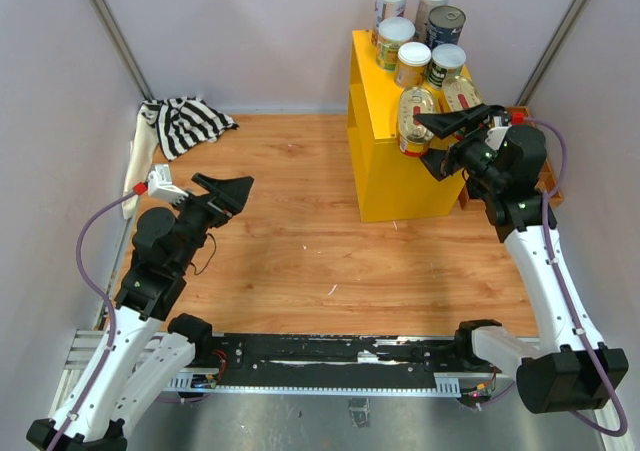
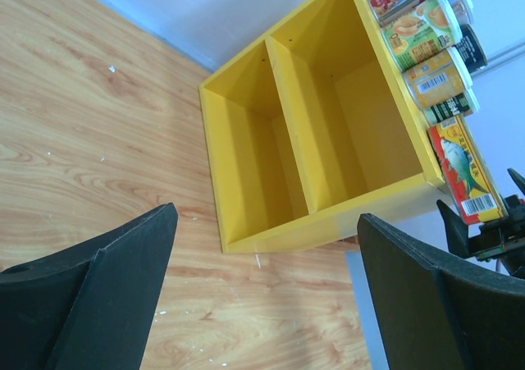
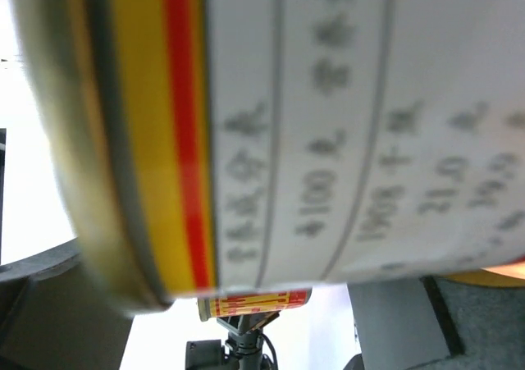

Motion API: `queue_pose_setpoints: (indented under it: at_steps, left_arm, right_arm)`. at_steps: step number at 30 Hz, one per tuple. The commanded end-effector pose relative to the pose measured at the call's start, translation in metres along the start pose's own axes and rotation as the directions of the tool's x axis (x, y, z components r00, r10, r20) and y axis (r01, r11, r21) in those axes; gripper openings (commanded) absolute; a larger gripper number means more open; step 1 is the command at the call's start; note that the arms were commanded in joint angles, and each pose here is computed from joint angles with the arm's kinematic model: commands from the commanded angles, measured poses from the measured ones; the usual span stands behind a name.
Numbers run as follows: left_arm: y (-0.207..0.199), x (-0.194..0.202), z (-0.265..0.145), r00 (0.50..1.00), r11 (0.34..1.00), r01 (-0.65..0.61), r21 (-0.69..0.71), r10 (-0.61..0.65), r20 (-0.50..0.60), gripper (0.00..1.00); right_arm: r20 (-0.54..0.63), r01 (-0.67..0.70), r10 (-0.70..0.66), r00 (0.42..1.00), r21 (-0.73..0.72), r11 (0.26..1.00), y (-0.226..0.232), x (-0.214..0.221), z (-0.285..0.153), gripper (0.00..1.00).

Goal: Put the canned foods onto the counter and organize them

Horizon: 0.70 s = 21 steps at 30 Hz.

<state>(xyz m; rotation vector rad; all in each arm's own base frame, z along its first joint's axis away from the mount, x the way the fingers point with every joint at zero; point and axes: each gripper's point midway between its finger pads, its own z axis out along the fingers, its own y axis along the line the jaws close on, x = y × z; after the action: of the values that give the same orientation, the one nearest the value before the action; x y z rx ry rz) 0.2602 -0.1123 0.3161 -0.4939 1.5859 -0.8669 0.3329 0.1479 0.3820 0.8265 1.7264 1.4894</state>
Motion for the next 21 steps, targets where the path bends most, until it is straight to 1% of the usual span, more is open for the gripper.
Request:
queue_pose_setpoints:
  at_steps: [1,7,11,17,21]
  left_arm:
    - [-0.016,-0.016,-0.001,0.999,0.999,-0.012,0.047,0.01,0.041,0.96]
    - [-0.021,-0.016,0.001,0.999,0.998,-0.008,0.061,0.006,0.036,0.96]
    - [-0.023,-0.017,0.001,0.999,0.998,-0.008,0.066,0.006,0.036,0.96]
    - [-0.025,-0.019,0.0,0.999,0.997,-0.012,0.071,0.009,0.039,0.96]
    - [-0.027,-0.02,0.0,0.999,0.997,-0.013,0.073,0.01,0.041,0.96]
  right_arm:
    - [0.015,0.066,-0.065,0.998,-0.03,0.997,0.018,-0.004,-0.007,0.99]
    - [0.023,0.093,-0.093,0.995,-0.018,0.995,0.017,-0.004,-0.011,0.99]
    - [0.031,0.134,-0.134,0.991,0.0,0.991,0.018,-0.002,-0.018,0.99]
    - [0.034,0.205,-0.206,0.978,0.028,0.978,0.017,0.004,-0.028,0.99]
    - [0.039,0.281,-0.283,0.958,0.061,0.958,0.017,0.008,-0.038,0.99]
